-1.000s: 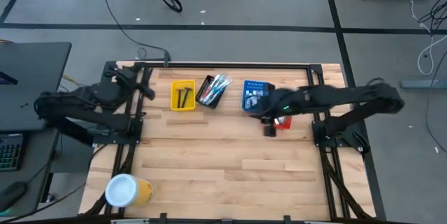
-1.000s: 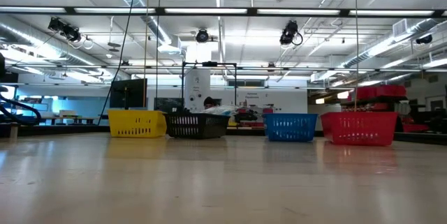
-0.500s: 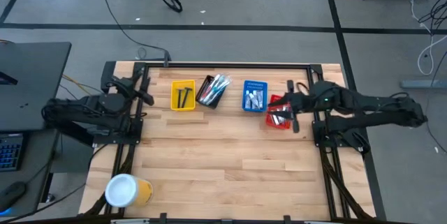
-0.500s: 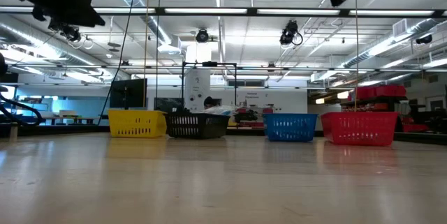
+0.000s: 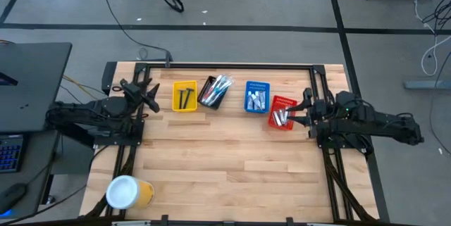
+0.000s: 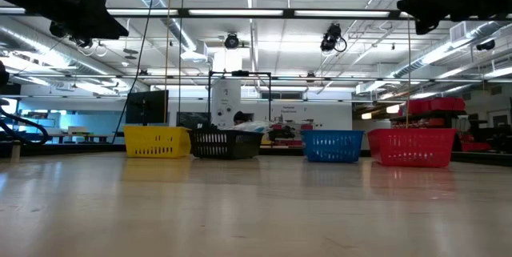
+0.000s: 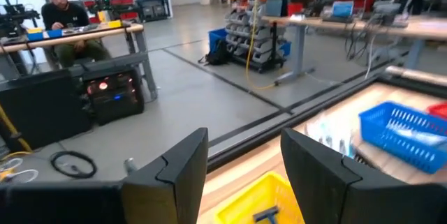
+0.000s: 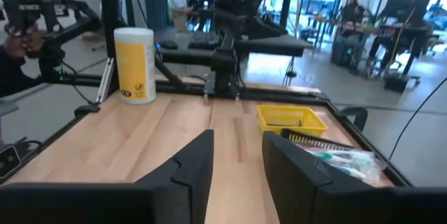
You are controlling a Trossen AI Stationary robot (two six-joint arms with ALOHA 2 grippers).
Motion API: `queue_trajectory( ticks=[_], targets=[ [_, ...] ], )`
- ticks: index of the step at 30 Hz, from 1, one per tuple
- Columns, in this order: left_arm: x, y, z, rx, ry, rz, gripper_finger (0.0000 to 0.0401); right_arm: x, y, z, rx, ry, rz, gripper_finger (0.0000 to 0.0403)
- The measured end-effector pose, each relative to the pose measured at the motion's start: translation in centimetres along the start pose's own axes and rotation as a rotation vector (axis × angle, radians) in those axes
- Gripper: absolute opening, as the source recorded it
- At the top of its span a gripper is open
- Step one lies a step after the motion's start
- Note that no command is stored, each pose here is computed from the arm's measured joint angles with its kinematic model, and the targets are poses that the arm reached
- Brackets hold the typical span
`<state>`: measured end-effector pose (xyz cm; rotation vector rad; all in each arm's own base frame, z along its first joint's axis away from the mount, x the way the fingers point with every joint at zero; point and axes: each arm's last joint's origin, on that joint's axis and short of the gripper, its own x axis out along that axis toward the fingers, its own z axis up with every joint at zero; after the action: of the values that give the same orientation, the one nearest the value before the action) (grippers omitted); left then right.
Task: Pick & Place Travel size toiletries
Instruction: Return to Home Position
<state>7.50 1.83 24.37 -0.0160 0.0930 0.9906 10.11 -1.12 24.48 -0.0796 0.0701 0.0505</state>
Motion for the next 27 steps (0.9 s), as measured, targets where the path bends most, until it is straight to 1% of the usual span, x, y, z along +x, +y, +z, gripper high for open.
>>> queue_trajectory(
  ticks=[2,5,9,12,13,17,22,25,27],
  targets=[
    [0.1,-0.2,0.0,-0.021,-0.018,-0.013,0.0189,-0.6,0.1,-0.4,-0.005,-0.022,-0.004,0.0131],
    [0.3,-0.7,-0.6,-0.016,-0.035,-0.061,0.0189,-1.4,0.4,-0.9,-0.013,-0.055,-0.006,0.0131],
    [0.7,-1.6,-1.7,0.019,-0.07,-0.169,0.0189,-2.0,0.6,-1.8,-0.031,-0.093,-0.006,0.0131],
    [0.8,-2.3,-2.5,0.05,-0.125,-0.274,0.0189,-2.3,0.9,-2.3,-0.061,-0.123,0.041,0.0131],
    [0.9,-2.4,-2.6,0.054,-0.149,-0.302,0.0189,-2.3,0.9,-2.3,-0.064,-0.124,0.055,0.0131],
    [0.9,-2.9,-3.5,0.067,-0.224,-0.402,0.0189,-2.2,0.9,-2.6,-0.058,-0.1,0.053,0.0131],
    [1.2,-3.2,-5.6,0.026,-0.26,-0.437,0.0189,-2.2,0.9,-2.7,-0.044,-0.097,0.059,0.0131],
    [1.2,-3.3,-5.8,0.004,-0.24,-0.458,0.0189,-2.2,1.0,-2.8,-0.038,-0.087,0.068,0.0131],
    [1.1,-3.4,-5.7,0.002,-0.246,-0.498,0.0189,-2.2,1.0,-3.0,-0.03,-0.061,0.071,0.0131]
  ],
)
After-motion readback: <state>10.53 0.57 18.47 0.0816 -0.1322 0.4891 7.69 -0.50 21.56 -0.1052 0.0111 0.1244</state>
